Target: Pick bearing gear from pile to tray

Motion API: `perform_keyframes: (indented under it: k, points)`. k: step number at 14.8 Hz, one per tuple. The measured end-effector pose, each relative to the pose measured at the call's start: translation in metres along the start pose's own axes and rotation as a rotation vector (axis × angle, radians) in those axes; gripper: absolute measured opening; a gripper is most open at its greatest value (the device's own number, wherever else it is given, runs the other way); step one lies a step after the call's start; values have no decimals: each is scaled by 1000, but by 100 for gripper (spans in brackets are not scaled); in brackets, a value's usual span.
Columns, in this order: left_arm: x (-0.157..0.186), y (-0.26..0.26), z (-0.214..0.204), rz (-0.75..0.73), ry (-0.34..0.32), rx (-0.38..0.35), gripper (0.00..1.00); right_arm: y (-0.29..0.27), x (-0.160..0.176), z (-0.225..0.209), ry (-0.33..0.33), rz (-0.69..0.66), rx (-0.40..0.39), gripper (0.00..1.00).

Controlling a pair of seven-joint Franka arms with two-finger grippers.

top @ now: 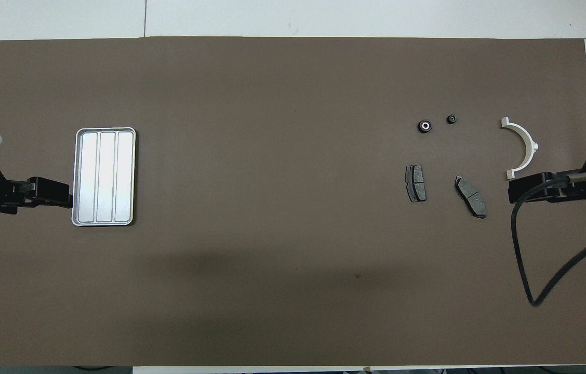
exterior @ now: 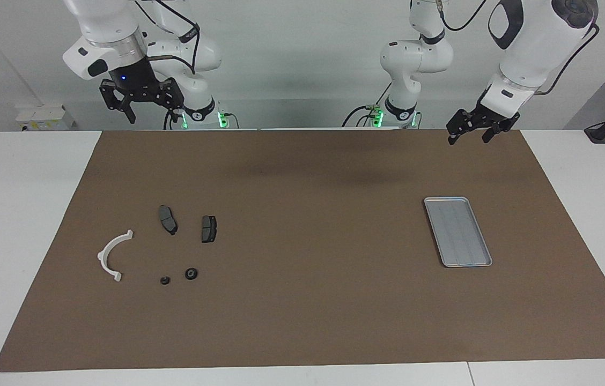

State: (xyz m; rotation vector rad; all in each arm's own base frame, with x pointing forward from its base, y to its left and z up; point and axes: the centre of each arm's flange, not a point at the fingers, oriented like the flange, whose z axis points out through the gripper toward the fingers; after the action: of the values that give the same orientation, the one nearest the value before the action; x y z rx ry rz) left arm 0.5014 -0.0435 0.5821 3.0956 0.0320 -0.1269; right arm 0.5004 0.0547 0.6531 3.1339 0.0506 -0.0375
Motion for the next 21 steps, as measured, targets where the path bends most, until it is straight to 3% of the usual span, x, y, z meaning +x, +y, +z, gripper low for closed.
perform_keyframes:
  k: [5,15,21]
  points:
    - [0,3,0,5,3,0,100,-1,18,24,64,26,6,100]
    - [-1,13,0,24,5,2,100,-9,133,237,6,137,15,100]
    - [-1,14,0,22,6,2,100,-21,182,322,-38,191,-4,100]
